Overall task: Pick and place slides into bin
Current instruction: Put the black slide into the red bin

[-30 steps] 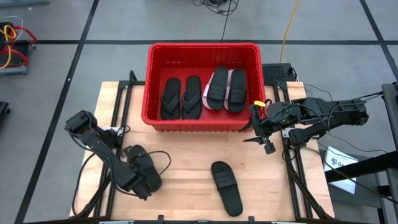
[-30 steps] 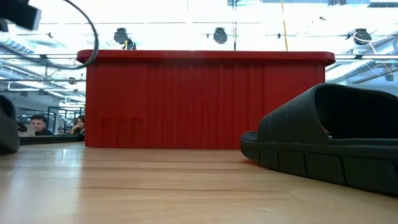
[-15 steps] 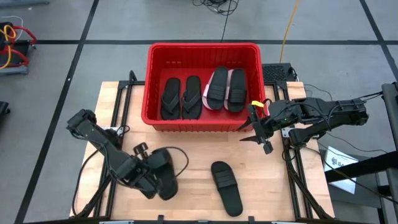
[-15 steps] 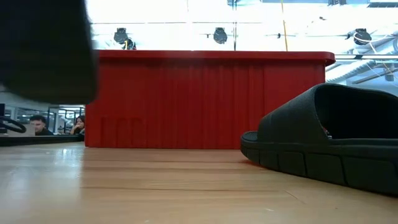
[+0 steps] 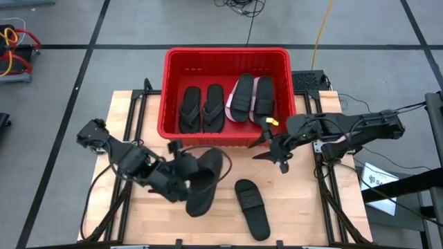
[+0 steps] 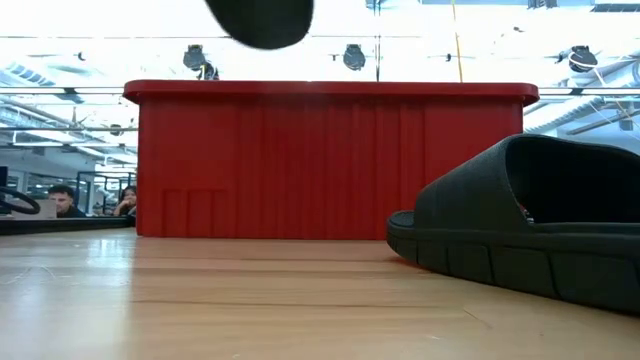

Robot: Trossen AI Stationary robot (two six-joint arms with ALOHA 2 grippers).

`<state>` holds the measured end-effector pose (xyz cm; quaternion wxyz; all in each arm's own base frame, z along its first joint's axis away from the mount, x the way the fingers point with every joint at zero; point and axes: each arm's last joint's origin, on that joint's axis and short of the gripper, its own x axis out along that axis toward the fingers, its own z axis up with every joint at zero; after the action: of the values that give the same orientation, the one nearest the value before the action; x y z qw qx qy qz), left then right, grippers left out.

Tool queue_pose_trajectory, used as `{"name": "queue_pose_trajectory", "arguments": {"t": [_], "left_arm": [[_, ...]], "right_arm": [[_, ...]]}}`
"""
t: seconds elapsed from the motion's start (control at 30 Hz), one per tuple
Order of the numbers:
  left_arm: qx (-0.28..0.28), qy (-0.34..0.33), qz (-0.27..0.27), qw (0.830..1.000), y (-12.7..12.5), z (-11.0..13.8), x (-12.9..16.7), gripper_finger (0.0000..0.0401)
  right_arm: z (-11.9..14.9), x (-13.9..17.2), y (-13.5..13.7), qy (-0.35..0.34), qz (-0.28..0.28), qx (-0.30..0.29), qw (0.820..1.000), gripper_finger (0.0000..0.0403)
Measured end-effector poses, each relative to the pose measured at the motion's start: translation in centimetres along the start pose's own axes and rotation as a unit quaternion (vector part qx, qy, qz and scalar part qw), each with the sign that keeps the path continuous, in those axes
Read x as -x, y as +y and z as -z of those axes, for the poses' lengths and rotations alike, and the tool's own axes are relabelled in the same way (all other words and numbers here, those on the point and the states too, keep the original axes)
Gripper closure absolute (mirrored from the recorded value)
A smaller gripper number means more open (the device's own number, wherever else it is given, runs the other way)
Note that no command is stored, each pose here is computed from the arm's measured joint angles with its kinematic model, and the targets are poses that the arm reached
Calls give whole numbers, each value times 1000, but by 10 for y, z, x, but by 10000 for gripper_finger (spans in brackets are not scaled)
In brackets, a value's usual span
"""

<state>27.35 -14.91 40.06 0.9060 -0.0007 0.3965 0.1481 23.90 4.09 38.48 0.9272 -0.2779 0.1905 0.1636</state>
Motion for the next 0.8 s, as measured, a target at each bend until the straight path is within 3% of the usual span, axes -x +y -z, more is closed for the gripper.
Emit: {"name": "queue_pose_trajectory", "arguments": {"t": [0.37, 0.8], "left_arm": [[-74, -138, 92, 983, 7, -49, 15, 401], [-79, -162, 91, 979, 8, -55, 16, 401]], "right_arm": [[4, -31, 0, 17, -12, 75, 997, 236], [-1, -33, -3, -10, 5, 86, 996, 236]]}}
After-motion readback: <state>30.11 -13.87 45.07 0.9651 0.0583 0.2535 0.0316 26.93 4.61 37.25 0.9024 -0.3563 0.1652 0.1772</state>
